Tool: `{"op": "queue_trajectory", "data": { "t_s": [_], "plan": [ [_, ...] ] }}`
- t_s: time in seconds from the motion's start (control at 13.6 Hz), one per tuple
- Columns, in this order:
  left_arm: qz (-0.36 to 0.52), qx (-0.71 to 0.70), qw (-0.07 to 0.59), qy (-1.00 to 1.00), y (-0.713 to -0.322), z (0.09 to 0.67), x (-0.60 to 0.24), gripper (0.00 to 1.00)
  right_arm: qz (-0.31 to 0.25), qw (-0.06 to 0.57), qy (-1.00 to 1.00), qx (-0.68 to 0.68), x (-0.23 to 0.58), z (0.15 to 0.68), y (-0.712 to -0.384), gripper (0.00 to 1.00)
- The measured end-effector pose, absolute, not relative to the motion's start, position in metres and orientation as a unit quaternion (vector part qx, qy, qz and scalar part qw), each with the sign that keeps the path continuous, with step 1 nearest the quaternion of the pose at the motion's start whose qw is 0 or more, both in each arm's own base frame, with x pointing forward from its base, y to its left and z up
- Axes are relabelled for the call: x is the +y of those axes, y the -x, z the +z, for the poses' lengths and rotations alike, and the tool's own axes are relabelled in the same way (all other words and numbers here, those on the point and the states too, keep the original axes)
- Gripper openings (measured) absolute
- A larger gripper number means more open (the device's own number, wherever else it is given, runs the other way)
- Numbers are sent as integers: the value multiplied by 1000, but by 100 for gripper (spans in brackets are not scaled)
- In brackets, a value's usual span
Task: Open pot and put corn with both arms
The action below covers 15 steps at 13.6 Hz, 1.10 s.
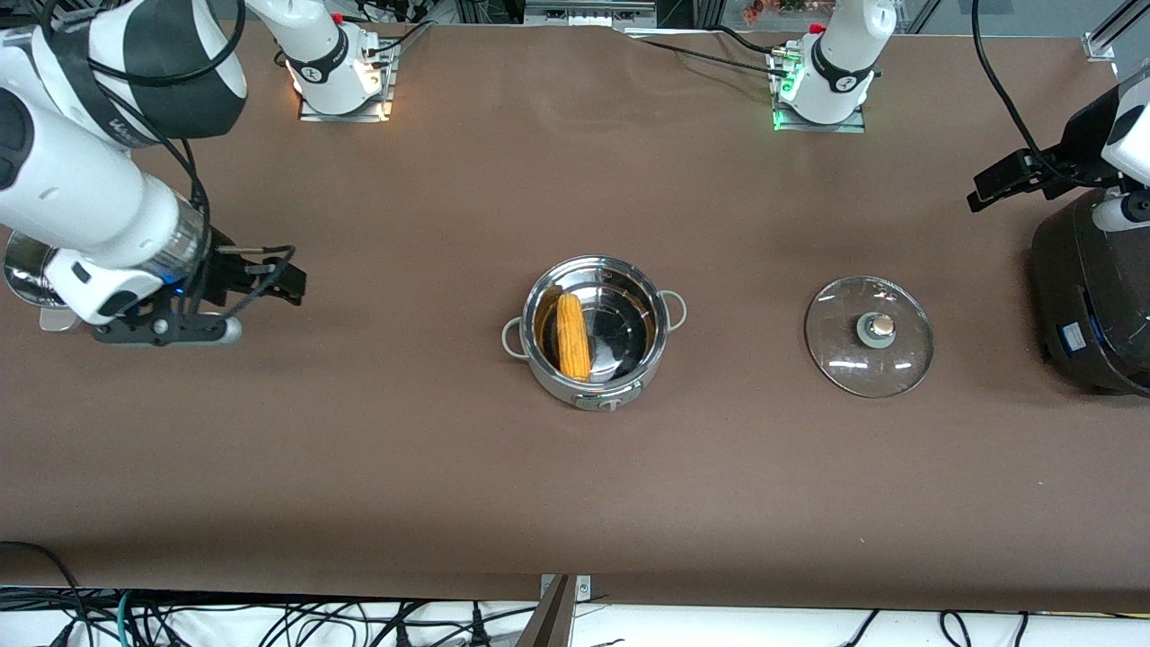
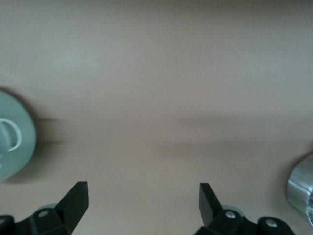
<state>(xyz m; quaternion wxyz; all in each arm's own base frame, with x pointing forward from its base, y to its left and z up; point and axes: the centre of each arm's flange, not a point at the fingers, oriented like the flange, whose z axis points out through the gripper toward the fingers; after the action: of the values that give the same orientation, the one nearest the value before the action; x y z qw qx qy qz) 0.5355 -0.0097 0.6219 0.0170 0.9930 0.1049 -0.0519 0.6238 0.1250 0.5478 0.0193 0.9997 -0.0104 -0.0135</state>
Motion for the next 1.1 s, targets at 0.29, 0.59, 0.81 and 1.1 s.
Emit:
{"op": "queue_trajectory", "data": {
  "t_s": [0.29, 0.59, 0.81, 1.1],
  "plan": [
    [-51, 112, 17, -992, -537, 620, -4, 100, -5, 24, -997, -79, 49, 559, -595, 100],
    [-52, 112, 17, -992, -537, 619, -3, 100, 4, 23, -997, -67, 28, 581, -562, 100],
    [-52, 113, 17, -992, -537, 619, -3, 100, -2, 15, -1000, -20, -5, 582, -557, 100],
    [-52, 113, 17, -992, -537, 619, -3, 100, -14, 2, -1000, 8, -13, 576, -555, 100]
  ]
}}
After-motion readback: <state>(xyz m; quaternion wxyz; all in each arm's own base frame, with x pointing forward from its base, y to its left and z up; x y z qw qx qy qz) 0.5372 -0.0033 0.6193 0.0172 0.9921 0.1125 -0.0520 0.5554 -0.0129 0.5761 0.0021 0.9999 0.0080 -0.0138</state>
